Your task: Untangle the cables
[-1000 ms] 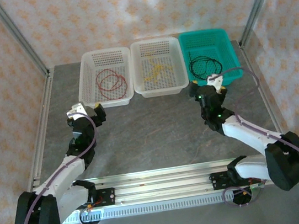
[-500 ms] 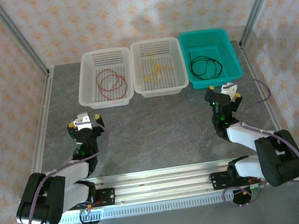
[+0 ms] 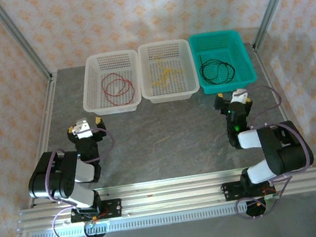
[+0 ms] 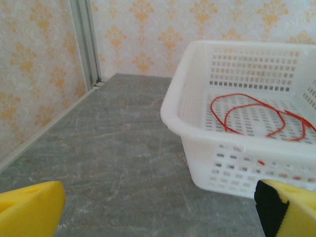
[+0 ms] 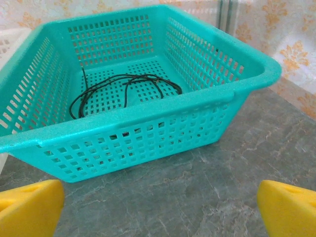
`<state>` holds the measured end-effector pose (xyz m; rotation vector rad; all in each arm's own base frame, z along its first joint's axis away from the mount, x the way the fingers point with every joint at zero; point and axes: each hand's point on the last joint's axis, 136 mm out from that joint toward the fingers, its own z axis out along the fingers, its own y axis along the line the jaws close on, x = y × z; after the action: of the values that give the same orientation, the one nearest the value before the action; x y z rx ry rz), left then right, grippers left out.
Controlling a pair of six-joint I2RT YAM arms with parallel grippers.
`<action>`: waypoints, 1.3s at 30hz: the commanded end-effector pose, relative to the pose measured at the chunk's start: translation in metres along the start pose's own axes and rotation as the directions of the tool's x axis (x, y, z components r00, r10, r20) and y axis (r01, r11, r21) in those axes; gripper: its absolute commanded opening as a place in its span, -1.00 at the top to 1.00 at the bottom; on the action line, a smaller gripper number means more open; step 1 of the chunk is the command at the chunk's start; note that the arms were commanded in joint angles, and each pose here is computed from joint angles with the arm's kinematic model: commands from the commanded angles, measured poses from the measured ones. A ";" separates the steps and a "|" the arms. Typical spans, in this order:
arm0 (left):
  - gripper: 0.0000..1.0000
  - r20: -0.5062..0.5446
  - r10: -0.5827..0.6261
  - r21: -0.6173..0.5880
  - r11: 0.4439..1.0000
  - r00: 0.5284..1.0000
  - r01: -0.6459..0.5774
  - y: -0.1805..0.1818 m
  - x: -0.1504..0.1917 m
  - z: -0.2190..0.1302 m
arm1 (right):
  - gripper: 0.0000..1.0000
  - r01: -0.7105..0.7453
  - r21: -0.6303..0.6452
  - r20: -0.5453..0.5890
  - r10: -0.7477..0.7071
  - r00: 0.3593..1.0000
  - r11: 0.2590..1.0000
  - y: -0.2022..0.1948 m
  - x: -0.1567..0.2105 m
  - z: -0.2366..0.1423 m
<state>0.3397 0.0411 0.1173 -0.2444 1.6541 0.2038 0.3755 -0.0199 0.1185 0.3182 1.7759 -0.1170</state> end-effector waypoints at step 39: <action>-0.99 0.028 -0.065 -0.034 0.997 0.997 0.066 0.001 -0.021 0.024 | -1.00 -0.032 -0.079 0.087 0.039 0.995 0.996 -0.001 -0.005 -0.005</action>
<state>0.3593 0.0484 0.1287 -0.3116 1.6328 0.1940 0.3668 -0.0188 0.1176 0.2793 1.7054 -0.0371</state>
